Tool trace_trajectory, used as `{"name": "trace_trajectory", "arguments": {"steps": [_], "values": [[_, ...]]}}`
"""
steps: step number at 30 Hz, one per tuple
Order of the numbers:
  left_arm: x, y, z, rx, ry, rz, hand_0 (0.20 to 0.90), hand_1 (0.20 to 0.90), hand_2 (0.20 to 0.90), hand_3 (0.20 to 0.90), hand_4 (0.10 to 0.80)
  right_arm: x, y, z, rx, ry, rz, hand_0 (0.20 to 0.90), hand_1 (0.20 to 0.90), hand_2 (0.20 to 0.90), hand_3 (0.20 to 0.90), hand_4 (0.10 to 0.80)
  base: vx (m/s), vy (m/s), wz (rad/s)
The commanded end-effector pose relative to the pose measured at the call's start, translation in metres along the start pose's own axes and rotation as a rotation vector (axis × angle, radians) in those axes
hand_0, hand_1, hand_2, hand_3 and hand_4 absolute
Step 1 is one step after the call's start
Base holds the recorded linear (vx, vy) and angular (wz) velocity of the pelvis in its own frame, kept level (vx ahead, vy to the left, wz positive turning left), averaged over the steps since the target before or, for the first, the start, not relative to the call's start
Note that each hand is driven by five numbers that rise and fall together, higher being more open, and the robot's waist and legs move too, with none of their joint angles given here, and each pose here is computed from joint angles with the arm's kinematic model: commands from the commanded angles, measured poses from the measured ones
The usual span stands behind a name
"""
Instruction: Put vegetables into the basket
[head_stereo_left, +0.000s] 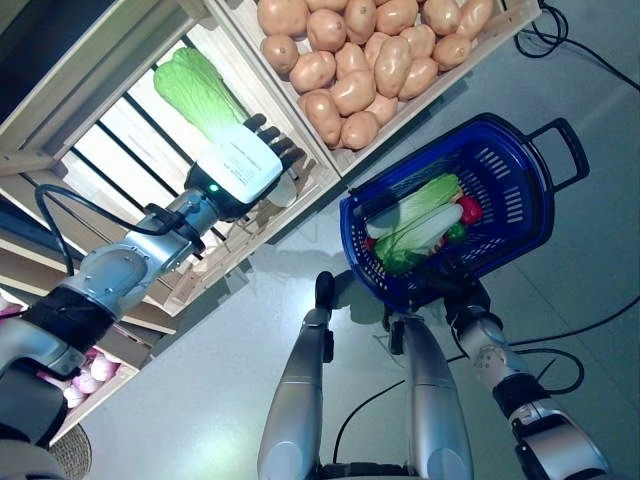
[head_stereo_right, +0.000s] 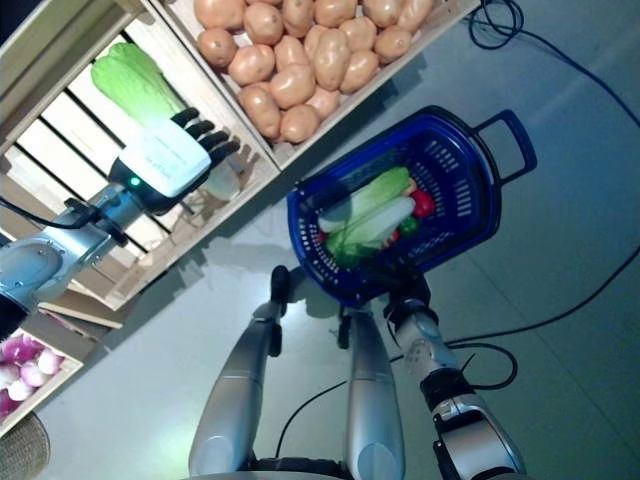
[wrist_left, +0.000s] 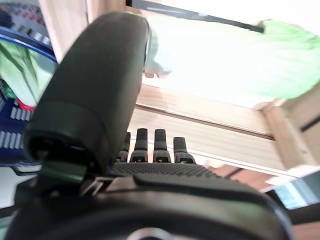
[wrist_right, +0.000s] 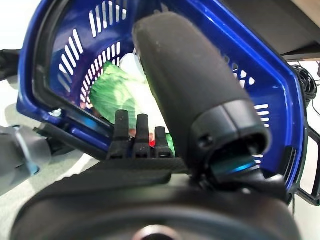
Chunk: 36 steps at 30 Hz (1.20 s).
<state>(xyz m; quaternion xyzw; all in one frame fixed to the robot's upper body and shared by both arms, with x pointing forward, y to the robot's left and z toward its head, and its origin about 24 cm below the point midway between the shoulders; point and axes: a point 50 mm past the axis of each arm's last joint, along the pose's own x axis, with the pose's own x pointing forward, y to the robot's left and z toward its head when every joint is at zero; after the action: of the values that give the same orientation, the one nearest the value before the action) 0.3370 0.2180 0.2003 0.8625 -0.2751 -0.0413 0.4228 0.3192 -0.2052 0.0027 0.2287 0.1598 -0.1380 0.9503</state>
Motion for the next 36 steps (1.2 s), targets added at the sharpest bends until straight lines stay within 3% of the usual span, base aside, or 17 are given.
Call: {"name": "trace_trajectory", "arguments": {"steps": [1, 17, 26, 36], "values": [[0.017, 0.039, -0.025, 0.03, 0.107, 0.196, 0.9, 0.9, 0.9, 0.9, 0.8, -0.001, -0.01, 0.018, -0.065, -0.053, 0.019, 0.9, 0.9, 0.9, 0.9, 0.8, 0.005, 0.016, -0.06], [0.021, -0.018, -0.024, 0.044, 0.31, 0.016, 0.9, 0.9, 0.9, 0.9, 0.8, 0.0, 0.022, 0.025, -0.072, -0.079, 0.08, 0.9, 0.9, 0.9, 0.9, 0.8, 0.004, 0.008, -0.02], [0.007, -0.048, -0.02, 0.018, 0.41, -0.103, 0.9, 0.9, 0.9, 0.9, 0.8, -0.002, 0.028, 0.029, -0.086, -0.094, 0.074, 0.9, 0.9, 0.9, 0.9, 0.8, 0.007, 0.034, -0.02], [0.001, -0.042, -0.025, 0.207, 0.384, 0.027, 0.9, 0.9, 0.9, 0.9, 0.8, -0.005, 0.026, 0.034, -0.039, -0.087, 0.107, 0.9, 0.9, 0.9, 0.9, 0.8, 0.0, 0.006, 0.0]]}}
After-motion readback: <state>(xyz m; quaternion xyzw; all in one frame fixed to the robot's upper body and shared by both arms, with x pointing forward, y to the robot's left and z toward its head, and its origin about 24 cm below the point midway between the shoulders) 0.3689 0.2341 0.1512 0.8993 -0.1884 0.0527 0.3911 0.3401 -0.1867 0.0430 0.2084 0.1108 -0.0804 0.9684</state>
